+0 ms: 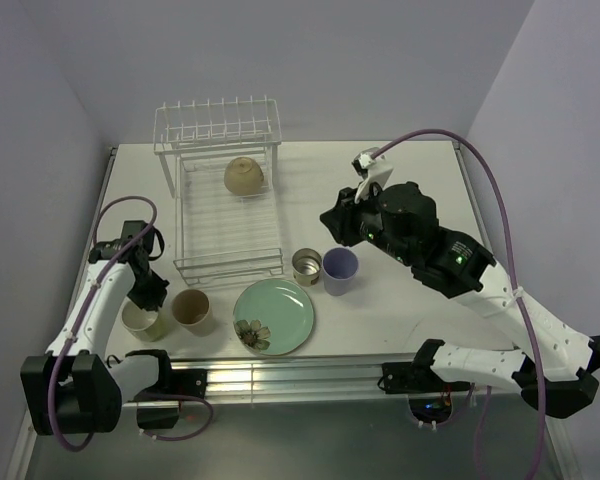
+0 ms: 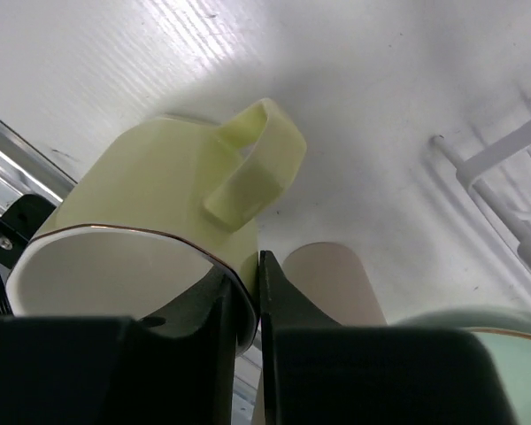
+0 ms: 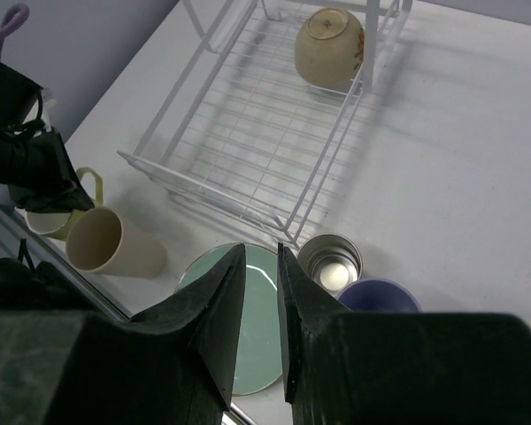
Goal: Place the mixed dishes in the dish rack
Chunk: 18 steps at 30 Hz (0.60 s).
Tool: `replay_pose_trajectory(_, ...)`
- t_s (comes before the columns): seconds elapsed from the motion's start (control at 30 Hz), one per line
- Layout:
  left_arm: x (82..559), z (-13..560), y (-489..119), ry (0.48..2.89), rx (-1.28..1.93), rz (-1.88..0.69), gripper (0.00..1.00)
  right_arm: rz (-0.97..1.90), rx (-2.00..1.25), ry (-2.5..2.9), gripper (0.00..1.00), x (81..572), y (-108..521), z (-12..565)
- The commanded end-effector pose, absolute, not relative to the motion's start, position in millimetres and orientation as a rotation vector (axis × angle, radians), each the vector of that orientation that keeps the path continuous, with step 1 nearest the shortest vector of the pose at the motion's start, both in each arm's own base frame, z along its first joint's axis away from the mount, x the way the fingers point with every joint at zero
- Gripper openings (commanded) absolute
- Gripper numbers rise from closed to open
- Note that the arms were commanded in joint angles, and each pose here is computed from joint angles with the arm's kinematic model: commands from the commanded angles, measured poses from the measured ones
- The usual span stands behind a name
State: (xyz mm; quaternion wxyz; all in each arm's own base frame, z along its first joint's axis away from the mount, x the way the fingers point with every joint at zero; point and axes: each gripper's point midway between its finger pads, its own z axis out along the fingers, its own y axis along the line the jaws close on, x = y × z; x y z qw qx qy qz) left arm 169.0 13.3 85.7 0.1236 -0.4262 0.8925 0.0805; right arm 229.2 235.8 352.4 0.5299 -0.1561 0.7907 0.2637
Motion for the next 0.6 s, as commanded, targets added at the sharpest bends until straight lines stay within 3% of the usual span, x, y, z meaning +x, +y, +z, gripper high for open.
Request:
replay_pose_trajectory(0.0,157.3,85.9,17.5,2.589,-1.292,0.252,0.00,0.622,-0.371,1.869,0.28,231.1,231.9,354.3)
replay_pose_trajectory(0.13,154.1,110.1,28.2,2.491,-1.350,0.305,0.00,0.639,-0.378,1.898,0.28,230.4,237.3,349.2)
replay_pose_trajectory(0.27,163.5,171.6,43.9,2.327,-1.363,0.333,0.00,0.680,-0.406,1.917,0.28,228.2,248.0,351.6)
replay_pose_trajectory(0.57,217.5,311.5,12.4,2.083,-1.218,-0.187,0.00,0.844,-0.566,2.108,0.30,217.9,299.7,332.0)
